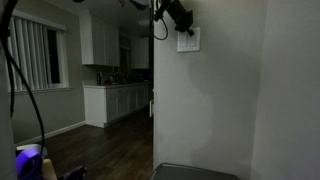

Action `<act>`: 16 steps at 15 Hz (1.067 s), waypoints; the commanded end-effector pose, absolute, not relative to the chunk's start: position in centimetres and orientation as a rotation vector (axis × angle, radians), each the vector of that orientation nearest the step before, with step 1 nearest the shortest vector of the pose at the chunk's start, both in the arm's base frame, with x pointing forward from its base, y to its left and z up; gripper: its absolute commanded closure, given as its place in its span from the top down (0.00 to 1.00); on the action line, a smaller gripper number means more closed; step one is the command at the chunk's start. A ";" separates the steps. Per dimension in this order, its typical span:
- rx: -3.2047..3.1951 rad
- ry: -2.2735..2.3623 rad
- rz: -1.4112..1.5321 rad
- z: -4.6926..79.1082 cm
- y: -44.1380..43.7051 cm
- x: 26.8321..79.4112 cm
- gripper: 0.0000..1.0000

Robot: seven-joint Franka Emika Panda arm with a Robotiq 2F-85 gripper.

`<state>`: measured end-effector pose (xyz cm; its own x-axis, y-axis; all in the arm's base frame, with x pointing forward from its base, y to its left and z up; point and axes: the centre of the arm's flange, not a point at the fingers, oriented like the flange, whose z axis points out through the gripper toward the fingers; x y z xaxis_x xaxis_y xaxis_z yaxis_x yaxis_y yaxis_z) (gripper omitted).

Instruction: Turn on the light

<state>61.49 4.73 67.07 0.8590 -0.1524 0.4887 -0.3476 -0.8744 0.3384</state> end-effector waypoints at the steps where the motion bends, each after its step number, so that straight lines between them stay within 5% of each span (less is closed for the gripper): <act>1: 2.648 -0.333 0.522 66.8 5.0 62.1 0.00; 16: 2.793 -0.176 0.487 65.9 5.6 59.1 0.00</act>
<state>61.07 5.85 65.76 0.9309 -0.1295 0.3415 -0.2380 -0.9243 0.2983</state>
